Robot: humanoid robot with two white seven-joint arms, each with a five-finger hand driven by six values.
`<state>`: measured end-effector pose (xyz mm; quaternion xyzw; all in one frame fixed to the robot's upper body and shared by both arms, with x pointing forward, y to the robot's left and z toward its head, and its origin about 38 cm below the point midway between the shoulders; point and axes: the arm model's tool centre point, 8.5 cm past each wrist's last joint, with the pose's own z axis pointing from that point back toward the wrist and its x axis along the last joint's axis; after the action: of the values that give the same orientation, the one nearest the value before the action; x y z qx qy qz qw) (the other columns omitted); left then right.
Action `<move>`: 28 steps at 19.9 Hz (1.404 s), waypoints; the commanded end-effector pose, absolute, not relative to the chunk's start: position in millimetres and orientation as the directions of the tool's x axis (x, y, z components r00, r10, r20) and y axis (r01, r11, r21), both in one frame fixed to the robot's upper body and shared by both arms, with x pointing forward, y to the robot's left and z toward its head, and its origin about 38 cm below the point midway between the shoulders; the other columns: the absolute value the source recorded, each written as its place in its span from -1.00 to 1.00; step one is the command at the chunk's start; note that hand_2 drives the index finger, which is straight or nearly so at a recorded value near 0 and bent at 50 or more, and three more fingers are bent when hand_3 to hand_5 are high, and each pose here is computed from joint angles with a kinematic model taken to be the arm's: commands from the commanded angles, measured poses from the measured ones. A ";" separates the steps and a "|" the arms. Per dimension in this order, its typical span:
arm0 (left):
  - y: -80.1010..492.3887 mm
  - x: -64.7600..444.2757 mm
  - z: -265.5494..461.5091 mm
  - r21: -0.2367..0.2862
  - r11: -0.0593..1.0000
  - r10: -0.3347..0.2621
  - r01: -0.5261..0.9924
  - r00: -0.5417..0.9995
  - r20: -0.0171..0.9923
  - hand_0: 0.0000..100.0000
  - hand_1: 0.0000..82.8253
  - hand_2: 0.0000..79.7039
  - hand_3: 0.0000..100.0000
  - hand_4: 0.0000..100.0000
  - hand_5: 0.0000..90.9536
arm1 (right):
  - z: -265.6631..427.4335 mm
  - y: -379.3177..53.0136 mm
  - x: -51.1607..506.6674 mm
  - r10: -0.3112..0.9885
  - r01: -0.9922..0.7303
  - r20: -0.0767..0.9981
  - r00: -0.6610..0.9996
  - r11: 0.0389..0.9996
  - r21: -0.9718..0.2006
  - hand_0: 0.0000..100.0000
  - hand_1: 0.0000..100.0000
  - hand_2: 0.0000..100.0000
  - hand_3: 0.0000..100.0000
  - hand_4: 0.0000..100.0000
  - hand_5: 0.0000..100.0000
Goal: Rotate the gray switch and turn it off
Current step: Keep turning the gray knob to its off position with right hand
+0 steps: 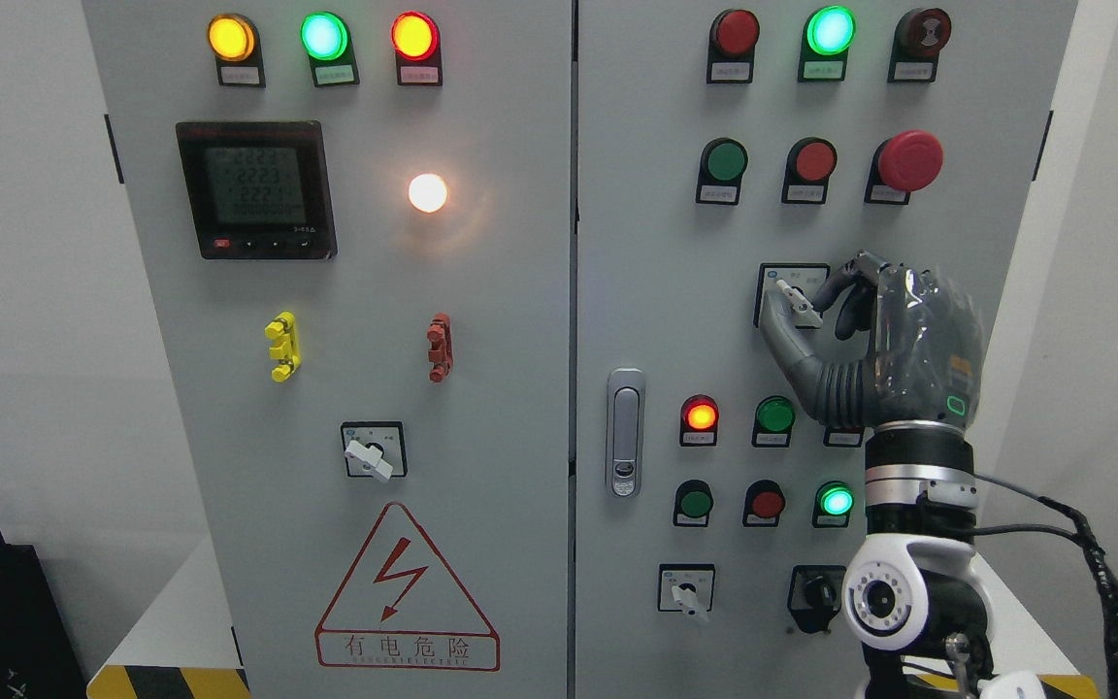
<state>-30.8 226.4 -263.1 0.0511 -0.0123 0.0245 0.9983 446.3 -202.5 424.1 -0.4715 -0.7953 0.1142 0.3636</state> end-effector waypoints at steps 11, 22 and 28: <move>226.1 -35.6 -262.7 0.100 0.994 0.046 -0.047 0.999 0.013 -0.76 -0.06 -1.00 -1.00 -1.00 -1.00 | 424.0 -201.7 446.4 0.832 0.665 0.471 -0.293 0.532 -0.525 -0.17 -0.11 0.38 0.90 0.75 0.97; 226.2 -35.6 -262.7 0.101 0.994 0.046 -0.047 0.999 0.013 -0.76 -0.06 -1.00 -1.00 -1.00 -1.00 | 423.3 -201.7 446.5 0.832 0.664 0.472 -0.292 0.531 -0.526 -0.12 -0.11 0.40 0.92 0.76 0.97; 226.2 -35.6 -262.7 0.101 0.994 0.046 -0.047 0.999 0.013 -0.76 -0.06 -1.00 -1.00 -1.00 -1.00 | 423.2 -201.6 447.3 0.832 0.662 0.472 -0.291 0.532 -0.528 -0.09 -0.11 0.43 0.95 0.76 0.97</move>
<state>-30.8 225.8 -263.2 0.0480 -0.0123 0.0245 0.9985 446.6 -201.8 423.4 -0.4702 -0.7955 0.1151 0.3644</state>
